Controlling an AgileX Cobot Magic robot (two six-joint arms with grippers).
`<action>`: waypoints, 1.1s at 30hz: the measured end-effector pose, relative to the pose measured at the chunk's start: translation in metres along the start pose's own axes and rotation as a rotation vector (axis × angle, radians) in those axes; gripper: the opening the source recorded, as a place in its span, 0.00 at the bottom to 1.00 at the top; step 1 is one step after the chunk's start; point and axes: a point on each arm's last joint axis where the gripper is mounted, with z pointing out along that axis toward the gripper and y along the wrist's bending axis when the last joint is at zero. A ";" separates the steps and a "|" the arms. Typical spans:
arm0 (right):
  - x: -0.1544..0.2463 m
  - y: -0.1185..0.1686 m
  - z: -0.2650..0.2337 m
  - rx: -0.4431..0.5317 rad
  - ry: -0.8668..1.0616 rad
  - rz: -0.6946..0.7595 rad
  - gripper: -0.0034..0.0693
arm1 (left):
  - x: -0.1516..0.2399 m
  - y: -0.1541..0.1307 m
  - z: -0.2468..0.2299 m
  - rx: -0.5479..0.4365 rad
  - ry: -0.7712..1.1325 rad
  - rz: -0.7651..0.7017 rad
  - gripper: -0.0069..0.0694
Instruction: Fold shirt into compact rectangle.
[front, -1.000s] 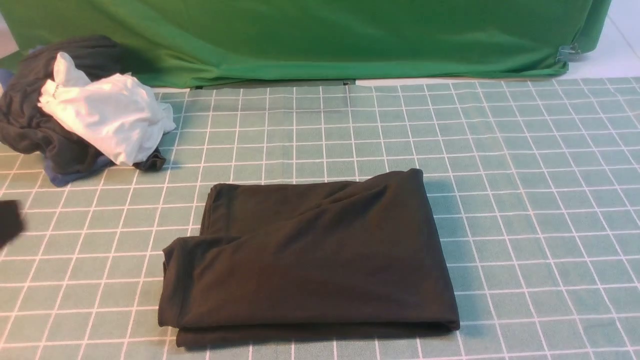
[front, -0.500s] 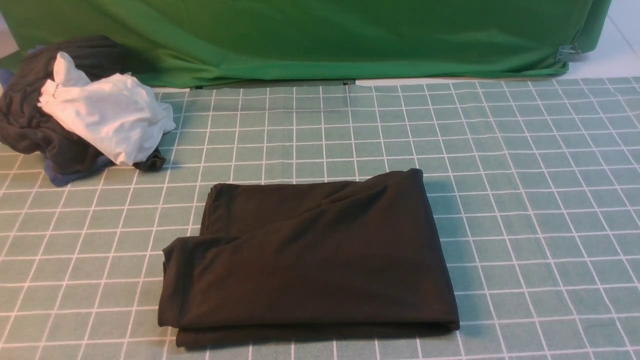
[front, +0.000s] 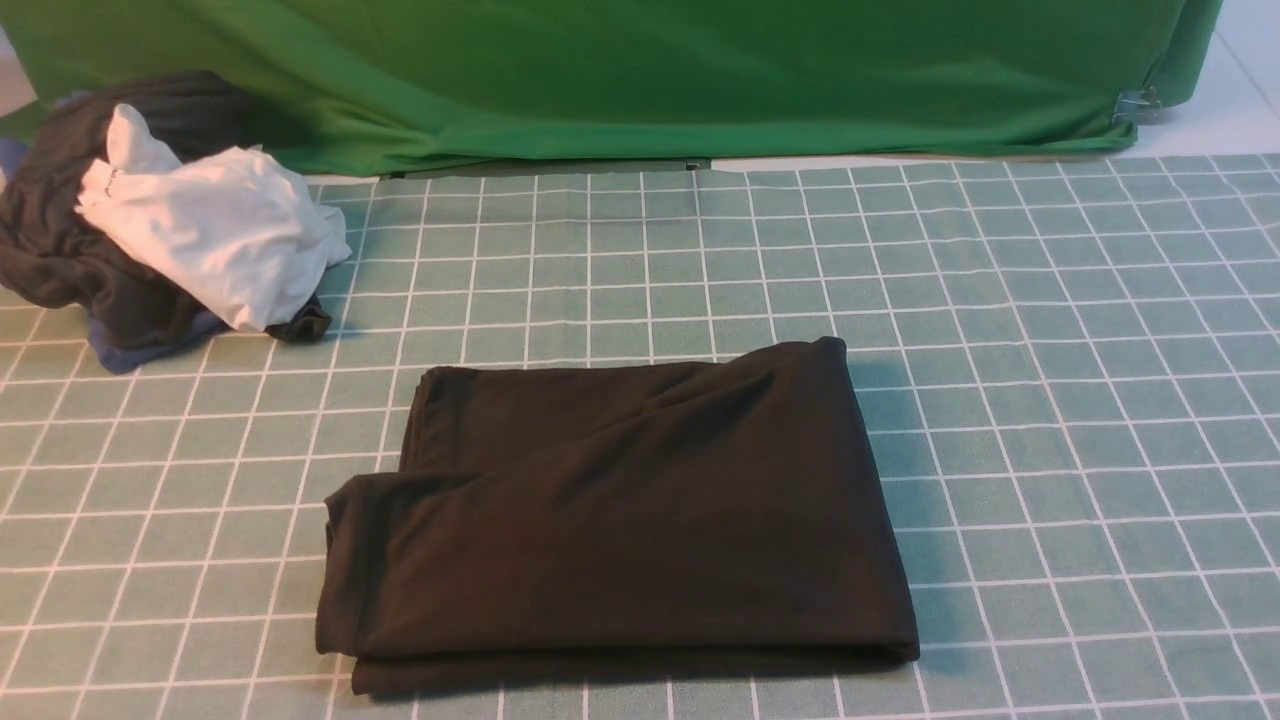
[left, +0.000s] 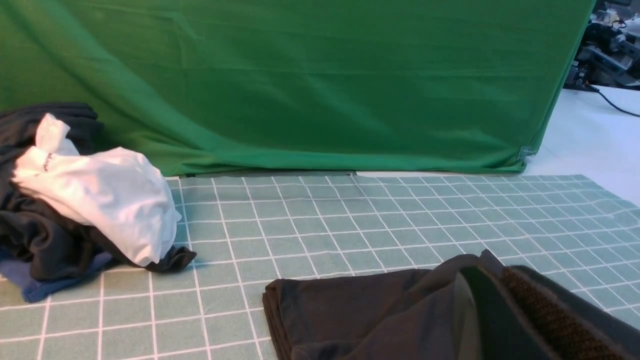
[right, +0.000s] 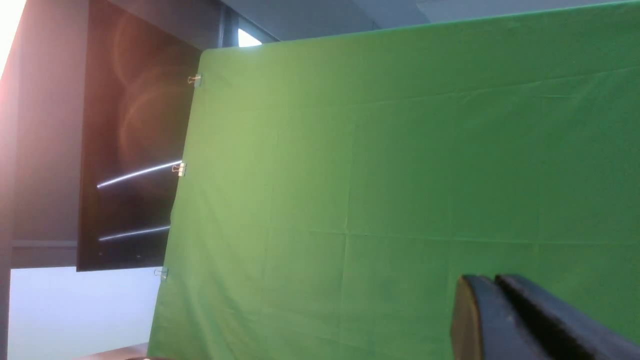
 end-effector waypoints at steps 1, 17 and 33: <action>0.000 0.000 0.000 0.000 0.000 0.000 0.10 | 0.000 0.000 0.000 0.000 0.001 0.000 0.10; 0.000 0.000 0.000 0.000 0.000 0.000 0.15 | 0.000 0.000 0.000 0.000 0.001 0.008 0.10; 0.000 0.000 0.000 0.000 0.000 0.000 0.18 | 0.053 0.019 0.043 -0.221 -0.209 0.124 0.10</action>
